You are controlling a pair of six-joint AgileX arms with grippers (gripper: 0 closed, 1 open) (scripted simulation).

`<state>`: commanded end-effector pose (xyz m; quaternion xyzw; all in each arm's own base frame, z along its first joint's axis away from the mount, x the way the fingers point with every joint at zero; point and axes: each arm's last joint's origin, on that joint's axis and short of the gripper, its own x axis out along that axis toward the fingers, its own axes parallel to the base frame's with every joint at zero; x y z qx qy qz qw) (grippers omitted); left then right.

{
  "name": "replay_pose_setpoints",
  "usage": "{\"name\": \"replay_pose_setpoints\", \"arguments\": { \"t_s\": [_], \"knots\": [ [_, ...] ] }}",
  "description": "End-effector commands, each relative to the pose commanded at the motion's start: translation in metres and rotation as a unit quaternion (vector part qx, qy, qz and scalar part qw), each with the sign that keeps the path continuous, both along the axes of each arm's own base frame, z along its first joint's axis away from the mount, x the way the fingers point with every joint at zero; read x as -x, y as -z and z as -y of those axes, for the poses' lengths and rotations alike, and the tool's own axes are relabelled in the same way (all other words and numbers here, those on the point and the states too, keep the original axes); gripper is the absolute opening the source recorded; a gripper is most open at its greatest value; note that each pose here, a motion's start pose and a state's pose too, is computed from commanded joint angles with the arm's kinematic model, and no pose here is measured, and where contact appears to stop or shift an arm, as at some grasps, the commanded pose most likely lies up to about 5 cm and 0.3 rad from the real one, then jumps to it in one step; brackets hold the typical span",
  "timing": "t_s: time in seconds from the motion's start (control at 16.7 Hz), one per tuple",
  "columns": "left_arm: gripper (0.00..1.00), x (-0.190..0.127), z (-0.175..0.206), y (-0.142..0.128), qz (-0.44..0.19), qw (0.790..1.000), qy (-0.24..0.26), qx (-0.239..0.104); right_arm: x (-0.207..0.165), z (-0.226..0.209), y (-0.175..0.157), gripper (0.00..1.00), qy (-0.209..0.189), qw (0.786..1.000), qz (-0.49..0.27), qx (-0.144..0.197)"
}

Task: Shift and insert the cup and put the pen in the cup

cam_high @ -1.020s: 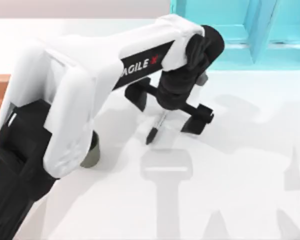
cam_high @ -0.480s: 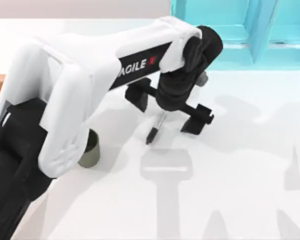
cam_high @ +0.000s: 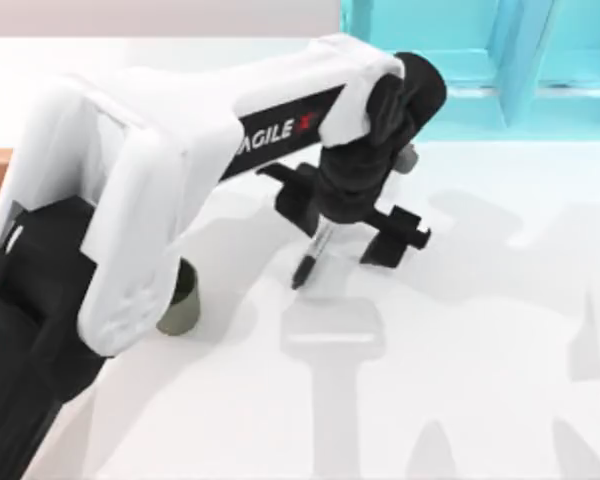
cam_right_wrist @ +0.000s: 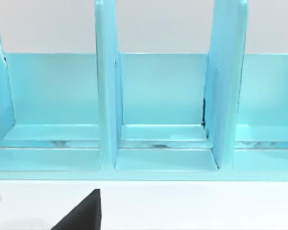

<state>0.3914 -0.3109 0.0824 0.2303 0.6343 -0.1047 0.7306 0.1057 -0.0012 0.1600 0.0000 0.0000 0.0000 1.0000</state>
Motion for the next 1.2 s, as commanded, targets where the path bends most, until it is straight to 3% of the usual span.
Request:
{"name": "replay_pose_setpoints", "arguments": {
  "t_s": [0.18,0.24,0.66,0.72,0.9,1.2],
  "knots": [
    [0.02,0.000,0.000,0.000,0.000,1.000,0.000,0.000,0.000,0.000,0.000,1.00,0.000,1.000,0.000,0.000],
    [0.00,0.000,0.000,0.000,0.000,1.000,0.000,0.000,0.000,0.000,0.000,1.00,0.000,1.000,0.000,0.000],
    [0.00,0.000,0.000,0.000,0.000,1.000,0.000,0.000,0.000,0.000,0.000,1.00,0.000,1.000,0.000,0.000],
    [0.00,0.007,0.009,-0.032,0.008,0.999,0.000,0.040,0.000,0.000,0.000,1.00,0.000,1.000,0.000,0.000],
    [0.00,0.016,0.012,-0.043,0.010,0.999,0.001,0.041,0.000,0.000,0.000,1.00,0.000,1.000,0.000,0.000],
    [0.00,0.064,0.013,-0.095,0.008,0.999,-0.001,0.040,0.000,0.000,0.000,1.00,0.000,1.000,0.000,0.000]
  ]
}}
